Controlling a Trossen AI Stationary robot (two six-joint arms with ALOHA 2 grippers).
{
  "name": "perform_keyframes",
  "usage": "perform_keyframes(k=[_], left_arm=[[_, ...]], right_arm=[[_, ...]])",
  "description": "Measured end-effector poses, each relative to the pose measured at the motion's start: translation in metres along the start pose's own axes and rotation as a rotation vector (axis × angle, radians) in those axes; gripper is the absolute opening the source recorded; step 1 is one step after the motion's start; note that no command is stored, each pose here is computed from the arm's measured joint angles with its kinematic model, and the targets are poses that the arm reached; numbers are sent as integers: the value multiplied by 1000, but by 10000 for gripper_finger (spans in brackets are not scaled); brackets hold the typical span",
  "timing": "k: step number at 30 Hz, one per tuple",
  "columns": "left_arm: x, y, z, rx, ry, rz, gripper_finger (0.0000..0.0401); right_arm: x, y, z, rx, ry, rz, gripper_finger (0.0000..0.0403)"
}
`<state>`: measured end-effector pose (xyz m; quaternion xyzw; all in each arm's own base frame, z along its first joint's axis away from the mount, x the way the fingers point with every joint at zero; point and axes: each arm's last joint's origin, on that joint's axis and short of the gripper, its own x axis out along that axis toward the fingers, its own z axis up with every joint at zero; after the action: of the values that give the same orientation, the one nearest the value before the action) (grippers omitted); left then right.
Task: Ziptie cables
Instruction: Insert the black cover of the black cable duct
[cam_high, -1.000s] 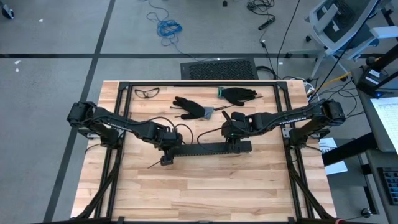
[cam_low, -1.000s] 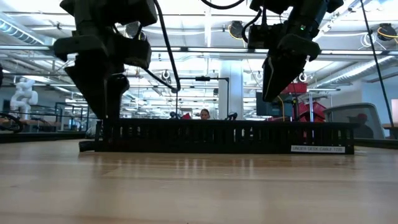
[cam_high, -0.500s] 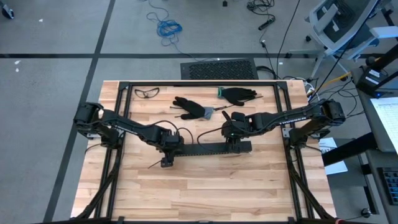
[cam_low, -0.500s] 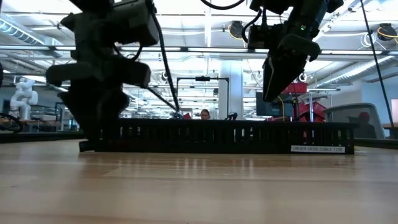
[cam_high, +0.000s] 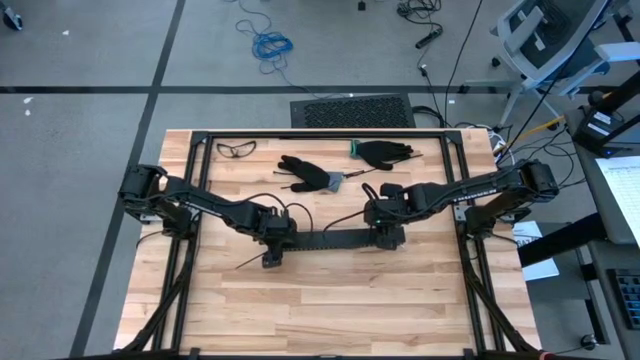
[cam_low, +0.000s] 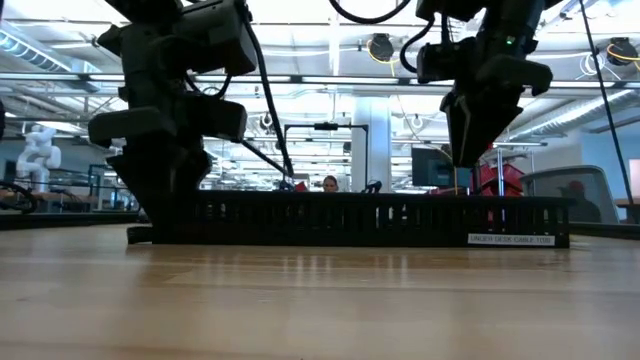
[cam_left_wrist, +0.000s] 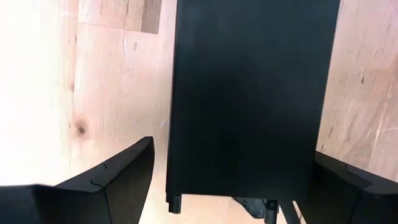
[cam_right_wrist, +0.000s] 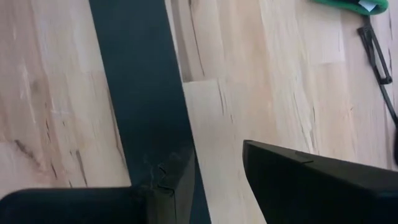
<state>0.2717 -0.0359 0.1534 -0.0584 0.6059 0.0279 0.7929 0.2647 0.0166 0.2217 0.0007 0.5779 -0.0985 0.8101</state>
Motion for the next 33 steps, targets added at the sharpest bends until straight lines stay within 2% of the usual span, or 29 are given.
perform_keyframes(k=[13,22,33], left_arm=[[1,0,-4,7,36,-25,300],[7,2,-13,0,54,-13,299],[6,1,-8,34,15,-24,299]], right_arm=[[0,0,1,26,-12,0,130],[-4,-1,0,25,-23,2,130],[-14,-4,-1,41,-59,8,130]])
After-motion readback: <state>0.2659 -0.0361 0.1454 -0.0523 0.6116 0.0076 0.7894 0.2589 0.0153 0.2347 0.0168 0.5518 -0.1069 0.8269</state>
